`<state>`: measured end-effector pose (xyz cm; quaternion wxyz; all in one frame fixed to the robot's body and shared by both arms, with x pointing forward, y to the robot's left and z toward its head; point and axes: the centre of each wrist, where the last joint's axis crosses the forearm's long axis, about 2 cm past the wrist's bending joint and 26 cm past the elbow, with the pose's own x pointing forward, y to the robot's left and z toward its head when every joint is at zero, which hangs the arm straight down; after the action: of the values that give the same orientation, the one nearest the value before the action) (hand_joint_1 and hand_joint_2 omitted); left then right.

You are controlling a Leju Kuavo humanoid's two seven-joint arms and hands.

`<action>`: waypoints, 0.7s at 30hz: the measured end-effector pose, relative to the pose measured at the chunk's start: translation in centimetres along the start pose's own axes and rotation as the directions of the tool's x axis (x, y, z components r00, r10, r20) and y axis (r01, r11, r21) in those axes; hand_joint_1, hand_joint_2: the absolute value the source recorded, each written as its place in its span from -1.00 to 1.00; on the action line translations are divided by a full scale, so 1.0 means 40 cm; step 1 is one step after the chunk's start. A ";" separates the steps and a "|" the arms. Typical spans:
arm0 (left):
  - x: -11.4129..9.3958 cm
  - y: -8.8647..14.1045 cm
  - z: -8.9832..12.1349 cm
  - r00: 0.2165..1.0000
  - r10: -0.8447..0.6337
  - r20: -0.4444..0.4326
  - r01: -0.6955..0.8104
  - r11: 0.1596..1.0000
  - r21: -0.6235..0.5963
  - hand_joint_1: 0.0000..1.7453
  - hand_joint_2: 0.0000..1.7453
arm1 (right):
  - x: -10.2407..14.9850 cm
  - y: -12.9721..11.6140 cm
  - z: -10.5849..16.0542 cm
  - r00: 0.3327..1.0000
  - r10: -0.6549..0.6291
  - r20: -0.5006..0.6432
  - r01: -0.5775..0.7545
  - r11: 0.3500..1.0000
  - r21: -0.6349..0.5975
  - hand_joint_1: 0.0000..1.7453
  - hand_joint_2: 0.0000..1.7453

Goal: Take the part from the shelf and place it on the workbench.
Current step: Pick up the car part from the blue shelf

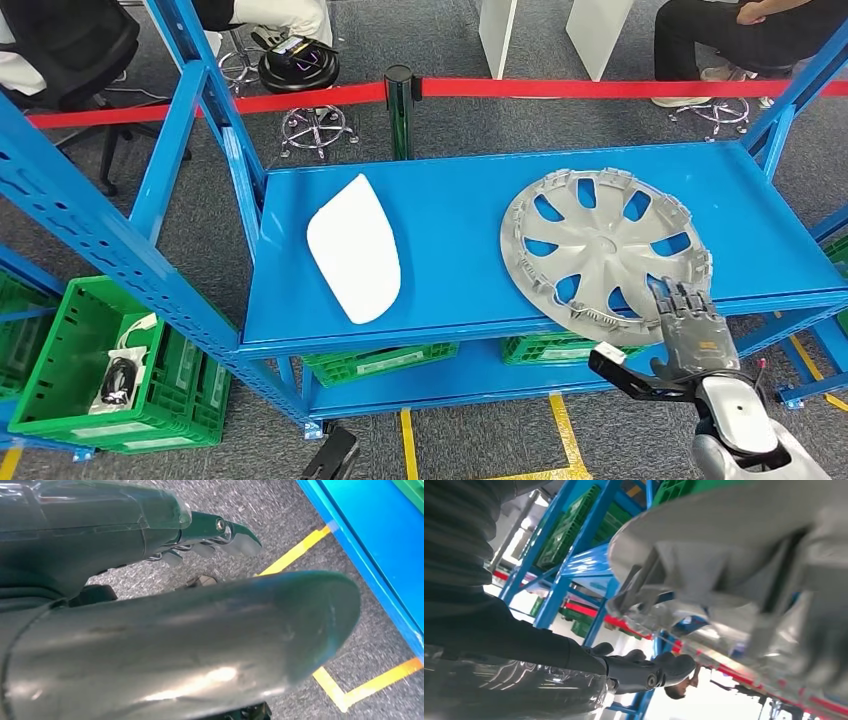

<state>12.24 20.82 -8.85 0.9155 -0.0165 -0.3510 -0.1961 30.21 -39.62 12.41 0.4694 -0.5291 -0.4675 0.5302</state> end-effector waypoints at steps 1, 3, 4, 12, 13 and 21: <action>0.001 -0.001 0.000 1.000 0.000 0.000 0.000 1.000 -0.001 -1.00 -1.00 | 0.005 0.002 -0.001 1.000 0.001 0.005 -0.001 1.000 0.003 -1.00 1.00; 0.001 -0.002 0.000 1.000 0.000 0.001 0.000 1.000 -0.002 -1.00 -1.00 | 0.015 0.004 -0.002 1.000 -0.001 0.012 0.001 1.000 0.006 -1.00 1.00; 0.002 -0.003 0.000 1.000 0.000 0.001 0.000 1.000 -0.002 -1.00 -1.00 | 0.020 0.006 -0.002 1.000 -0.001 0.016 0.001 1.000 0.008 -1.00 1.00; 0.002 -0.003 0.000 1.000 -0.002 -0.001 0.002 1.000 -0.003 -1.00 -1.00 | 0.046 0.021 0.001 0.999 0.004 0.040 -0.005 1.000 0.029 -1.00 1.00; 0.001 -0.003 0.000 1.000 -0.003 -0.002 0.003 1.000 -0.003 -1.00 -1.00 | 0.048 0.023 0.002 0.999 0.007 0.043 -0.008 0.999 0.033 -1.00 1.00; 0.002 -0.005 0.000 1.000 -0.004 -0.002 0.004 1.000 -0.002 -1.00 -1.00 | 0.060 0.030 0.003 0.998 0.023 0.060 -0.026 0.999 0.044 -1.00 1.00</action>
<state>12.22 20.61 -8.82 0.9154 -0.0163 -0.3500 -0.1984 30.06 -37.37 10.94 0.4605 -0.5082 -0.4629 0.5616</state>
